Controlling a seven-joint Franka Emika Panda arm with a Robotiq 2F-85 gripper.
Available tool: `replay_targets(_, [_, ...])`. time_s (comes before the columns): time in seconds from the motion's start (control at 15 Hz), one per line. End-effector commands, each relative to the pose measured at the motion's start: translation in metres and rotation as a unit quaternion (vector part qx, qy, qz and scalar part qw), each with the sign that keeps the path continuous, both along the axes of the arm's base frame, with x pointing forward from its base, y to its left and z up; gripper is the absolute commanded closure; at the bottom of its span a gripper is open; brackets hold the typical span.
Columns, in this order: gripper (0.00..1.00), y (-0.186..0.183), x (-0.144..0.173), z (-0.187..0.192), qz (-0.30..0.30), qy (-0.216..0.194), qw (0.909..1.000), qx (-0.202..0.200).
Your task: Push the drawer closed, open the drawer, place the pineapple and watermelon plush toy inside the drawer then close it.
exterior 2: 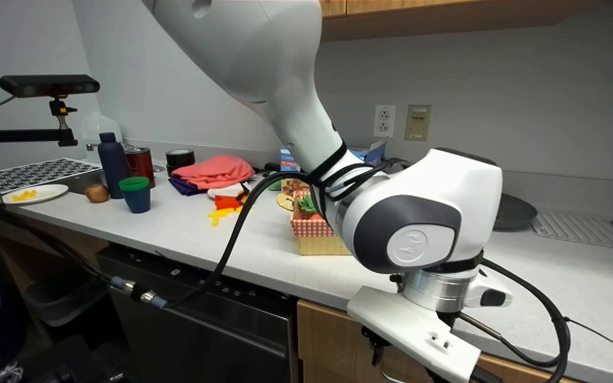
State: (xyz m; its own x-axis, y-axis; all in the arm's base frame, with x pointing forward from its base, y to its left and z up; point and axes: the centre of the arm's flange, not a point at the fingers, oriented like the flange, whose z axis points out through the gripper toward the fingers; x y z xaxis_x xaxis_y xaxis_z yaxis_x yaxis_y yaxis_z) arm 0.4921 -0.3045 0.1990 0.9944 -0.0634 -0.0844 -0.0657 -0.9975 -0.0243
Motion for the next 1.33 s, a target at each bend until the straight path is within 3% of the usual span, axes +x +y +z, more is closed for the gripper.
replay_targets(0.0, [0.00, -0.029, 0.018, -0.023, -0.090, 0.007, 0.9955, 0.029])
replay_targets(0.67, [0.00, -0.069, 0.028, -0.067, -0.244, 0.005, 0.9649, 0.098])
replay_targets(1.07, [0.00, -0.089, 0.015, -0.086, -0.308, -0.003, 0.9466, 0.096])
replay_targets(1.27, [0.00, -0.085, 0.008, -0.093, -0.340, 0.015, 0.9337, 0.111])
